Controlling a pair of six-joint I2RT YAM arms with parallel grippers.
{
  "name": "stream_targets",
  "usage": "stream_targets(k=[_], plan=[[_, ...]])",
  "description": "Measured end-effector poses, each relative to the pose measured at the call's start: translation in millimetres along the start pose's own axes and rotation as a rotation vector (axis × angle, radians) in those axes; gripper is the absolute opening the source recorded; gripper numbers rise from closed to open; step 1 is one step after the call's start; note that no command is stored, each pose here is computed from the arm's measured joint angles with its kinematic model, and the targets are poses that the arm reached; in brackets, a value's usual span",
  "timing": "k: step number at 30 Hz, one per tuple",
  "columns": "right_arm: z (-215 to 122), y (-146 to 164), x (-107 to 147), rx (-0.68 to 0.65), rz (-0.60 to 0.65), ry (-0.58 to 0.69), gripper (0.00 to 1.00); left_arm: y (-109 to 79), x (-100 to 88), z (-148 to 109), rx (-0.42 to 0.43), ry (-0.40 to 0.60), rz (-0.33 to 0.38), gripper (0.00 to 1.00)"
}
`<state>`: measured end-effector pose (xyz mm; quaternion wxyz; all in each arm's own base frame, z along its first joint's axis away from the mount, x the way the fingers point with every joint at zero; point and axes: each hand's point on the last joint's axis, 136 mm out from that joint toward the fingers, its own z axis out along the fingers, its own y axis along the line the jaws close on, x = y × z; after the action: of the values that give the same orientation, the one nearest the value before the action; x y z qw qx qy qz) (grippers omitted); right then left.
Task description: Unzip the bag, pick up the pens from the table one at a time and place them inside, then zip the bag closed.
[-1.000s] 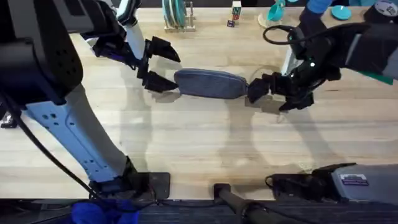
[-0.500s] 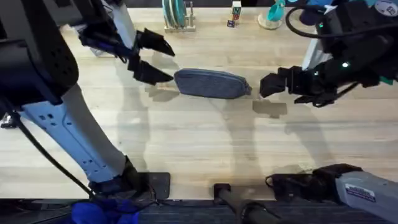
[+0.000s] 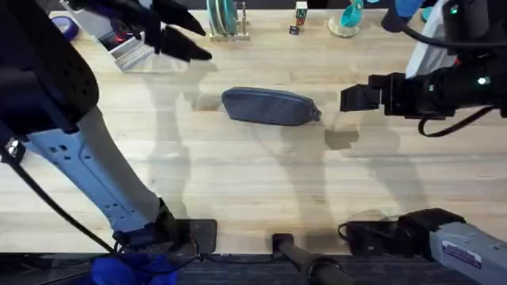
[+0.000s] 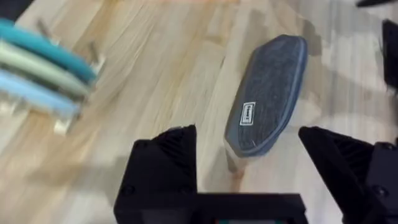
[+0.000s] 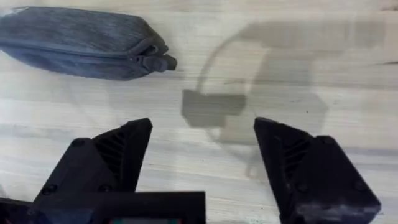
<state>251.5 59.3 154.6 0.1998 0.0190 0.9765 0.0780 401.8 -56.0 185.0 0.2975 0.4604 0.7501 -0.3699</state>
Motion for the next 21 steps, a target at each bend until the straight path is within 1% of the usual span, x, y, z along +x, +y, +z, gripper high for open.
stream_targets(k=[4, 9, 11, 14, 18, 20, 21], plan=[[-4.2, 0.7, -1.8, -0.004, -0.024, -0.017, 0.996, 6.8, -7.5, -6.4, -0.058, 0.076, -0.143, 0.997], [-4.9, 0.8, -2.2, -0.004, -0.037, -0.020, 0.996, 5.8, -7.8, -3.6, -0.077, 0.119, -0.264, 0.997], [-4.9, 0.8, -2.1, -0.004, -0.044, -0.020, 0.996, 4.7, -7.7, -4.3, -0.087, 0.130, -0.301, 0.997], [-5.0, 0.8, -2.2, -0.004, -0.053, -0.020, 0.996, -1.3, -14.1, -12.3, -0.123, 0.139, -0.328, 0.997], [-8.1, 2.0, -5.9, -0.006, -0.064, -0.032, 0.996, -17.6, -30.8, -31.0, -0.196, 0.142, -0.328, 0.997], [-11.9, 3.3, -10.4, -0.009, -0.070, -0.047, 0.996, -28.5, -39.6, -40.6, -0.239, 0.149, -0.328, 0.997], [-19.0, 5.8, -18.5, -0.015, -0.076, -0.073, 0.996, -43.9, -50.0, -48.2, -0.288, 0.163, -0.325, 0.997]])
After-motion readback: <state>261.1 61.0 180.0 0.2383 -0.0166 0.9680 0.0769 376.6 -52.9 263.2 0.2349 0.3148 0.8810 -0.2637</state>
